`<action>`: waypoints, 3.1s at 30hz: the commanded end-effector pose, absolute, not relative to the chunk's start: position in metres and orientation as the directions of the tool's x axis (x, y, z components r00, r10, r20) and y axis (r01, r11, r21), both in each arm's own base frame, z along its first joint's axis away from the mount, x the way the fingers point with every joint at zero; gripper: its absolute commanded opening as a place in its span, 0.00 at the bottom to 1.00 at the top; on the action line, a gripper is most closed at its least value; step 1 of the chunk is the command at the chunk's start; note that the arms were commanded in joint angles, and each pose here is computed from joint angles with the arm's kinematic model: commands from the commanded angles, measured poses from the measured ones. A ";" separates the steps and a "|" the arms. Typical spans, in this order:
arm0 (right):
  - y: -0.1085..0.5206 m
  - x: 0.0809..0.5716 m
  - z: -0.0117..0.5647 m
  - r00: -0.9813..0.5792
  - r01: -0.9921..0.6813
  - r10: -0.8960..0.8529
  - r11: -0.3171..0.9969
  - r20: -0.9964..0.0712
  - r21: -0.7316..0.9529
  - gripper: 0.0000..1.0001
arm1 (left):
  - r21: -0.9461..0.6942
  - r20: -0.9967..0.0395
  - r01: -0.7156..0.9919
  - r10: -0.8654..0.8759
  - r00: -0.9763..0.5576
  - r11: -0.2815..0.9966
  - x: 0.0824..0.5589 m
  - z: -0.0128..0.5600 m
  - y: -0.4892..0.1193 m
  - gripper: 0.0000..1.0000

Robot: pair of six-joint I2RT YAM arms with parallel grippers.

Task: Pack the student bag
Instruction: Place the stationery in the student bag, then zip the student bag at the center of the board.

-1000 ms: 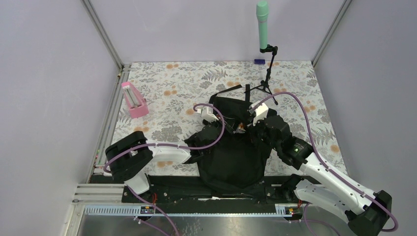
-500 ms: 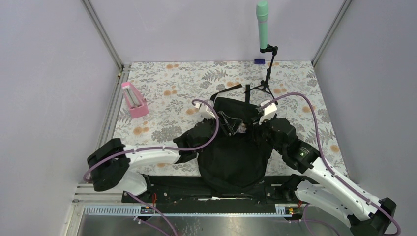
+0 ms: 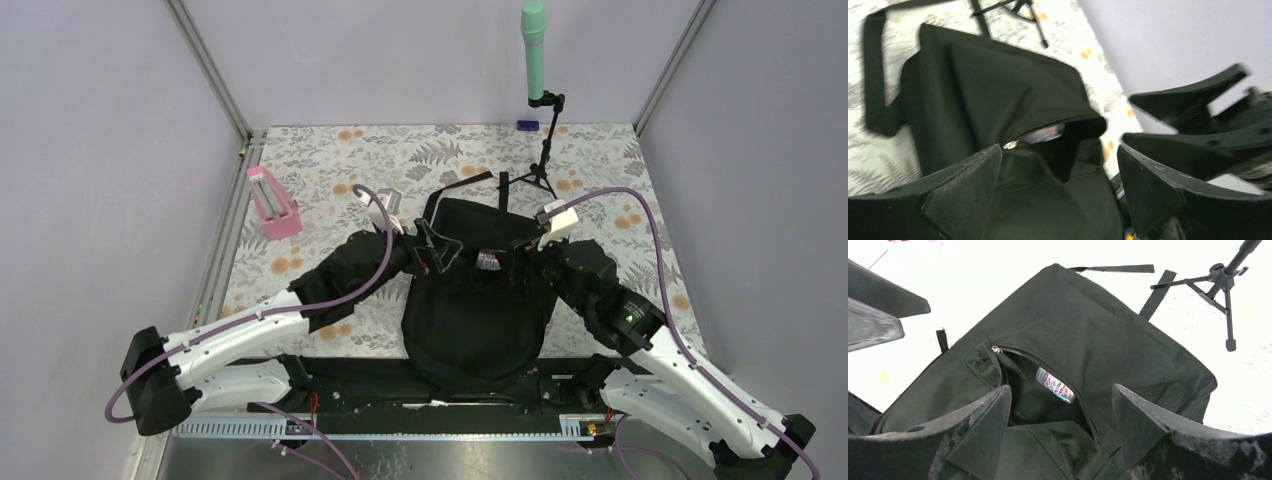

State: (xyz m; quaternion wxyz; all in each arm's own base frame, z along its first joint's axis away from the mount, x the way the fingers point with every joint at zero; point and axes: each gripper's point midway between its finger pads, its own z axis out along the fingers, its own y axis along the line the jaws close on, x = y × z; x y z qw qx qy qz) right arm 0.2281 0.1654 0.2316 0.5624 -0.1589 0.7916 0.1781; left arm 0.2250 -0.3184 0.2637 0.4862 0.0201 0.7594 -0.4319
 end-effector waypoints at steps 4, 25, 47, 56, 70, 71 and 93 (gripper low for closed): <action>0.186 0.223 0.266 -0.345 -0.504 0.006 0.842 -0.938 0.191 0.75 | -0.608 -0.698 0.418 -0.203 -0.686 0.675 0.206 0.223 -0.285 0.91; 0.250 0.223 0.201 -0.559 -0.316 0.434 0.677 -0.707 0.665 0.45 | -0.560 -0.569 0.433 0.051 -0.821 0.706 0.234 0.165 -0.283 0.68; 0.276 0.265 0.187 -0.527 -0.312 0.339 0.776 -0.779 0.548 0.66 | -0.549 -0.518 0.474 0.164 -0.839 0.689 0.236 0.150 -0.283 0.07; 0.294 0.270 0.179 -0.568 -0.335 0.282 0.779 -0.773 0.530 0.68 | -0.556 -0.521 0.474 0.158 -0.839 0.683 0.235 0.150 -0.284 0.00; 0.310 0.236 0.192 -0.669 -0.478 0.068 0.723 -0.740 0.498 0.53 | -0.537 -0.535 0.475 0.153 -0.831 0.697 0.237 0.152 -0.280 0.00; 0.305 0.234 0.192 -0.670 -0.473 0.062 0.733 -0.740 0.489 0.53 | -0.536 -0.535 0.474 0.153 -0.831 0.698 0.237 0.152 -0.280 0.00; 0.287 0.249 0.190 -0.628 -0.401 0.123 0.795 -0.768 0.455 0.18 | -0.536 -0.536 0.470 0.147 -0.831 0.702 0.235 0.152 -0.278 0.00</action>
